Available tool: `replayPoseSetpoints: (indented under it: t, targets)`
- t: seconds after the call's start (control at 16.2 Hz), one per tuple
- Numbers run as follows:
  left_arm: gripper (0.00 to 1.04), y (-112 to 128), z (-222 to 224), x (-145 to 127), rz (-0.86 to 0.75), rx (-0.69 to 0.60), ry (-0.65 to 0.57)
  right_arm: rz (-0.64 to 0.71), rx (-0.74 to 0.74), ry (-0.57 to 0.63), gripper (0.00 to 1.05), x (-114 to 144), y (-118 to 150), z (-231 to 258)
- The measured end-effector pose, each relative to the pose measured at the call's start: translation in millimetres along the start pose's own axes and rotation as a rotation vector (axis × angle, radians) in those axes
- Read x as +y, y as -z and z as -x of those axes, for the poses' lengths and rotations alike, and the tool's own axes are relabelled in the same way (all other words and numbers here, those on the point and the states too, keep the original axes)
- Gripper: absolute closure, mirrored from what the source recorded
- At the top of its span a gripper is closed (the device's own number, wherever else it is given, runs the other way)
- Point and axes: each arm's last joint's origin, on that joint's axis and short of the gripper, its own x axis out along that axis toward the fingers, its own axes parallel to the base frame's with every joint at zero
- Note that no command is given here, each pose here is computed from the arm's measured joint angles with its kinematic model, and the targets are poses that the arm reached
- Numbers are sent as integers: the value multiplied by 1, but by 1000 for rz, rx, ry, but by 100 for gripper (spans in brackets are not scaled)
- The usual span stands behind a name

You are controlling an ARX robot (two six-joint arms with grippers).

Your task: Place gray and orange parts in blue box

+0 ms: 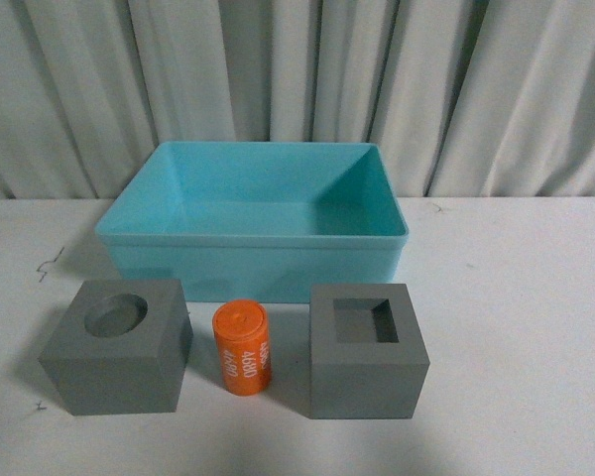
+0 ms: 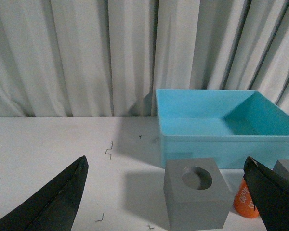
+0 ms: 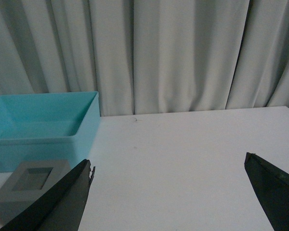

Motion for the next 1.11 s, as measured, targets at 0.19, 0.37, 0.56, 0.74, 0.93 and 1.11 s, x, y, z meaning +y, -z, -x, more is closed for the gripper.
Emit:
replayPoseSetpoints:
  t: [0.19,0.37,0.56,0.74,0.93,1.11]
  targets:
    - [7,0,0,0,0,0,0,0,0,0,6,0,0,0]
    - [7,0,0,0,0,0,0,0,0,0,6,0,0,0]
    - [7,0,0,0,0,0,0,0,0,0,6,0,0,0]
    - [7,0,0,0,0,0,0,0,0,0,6,0,0,0]
    - [7,0,0,0,0,0,0,0,0,0,6,0,0,0]
    - [7,0,0,0,0,0,0,0,0,0,6,0,0,0]
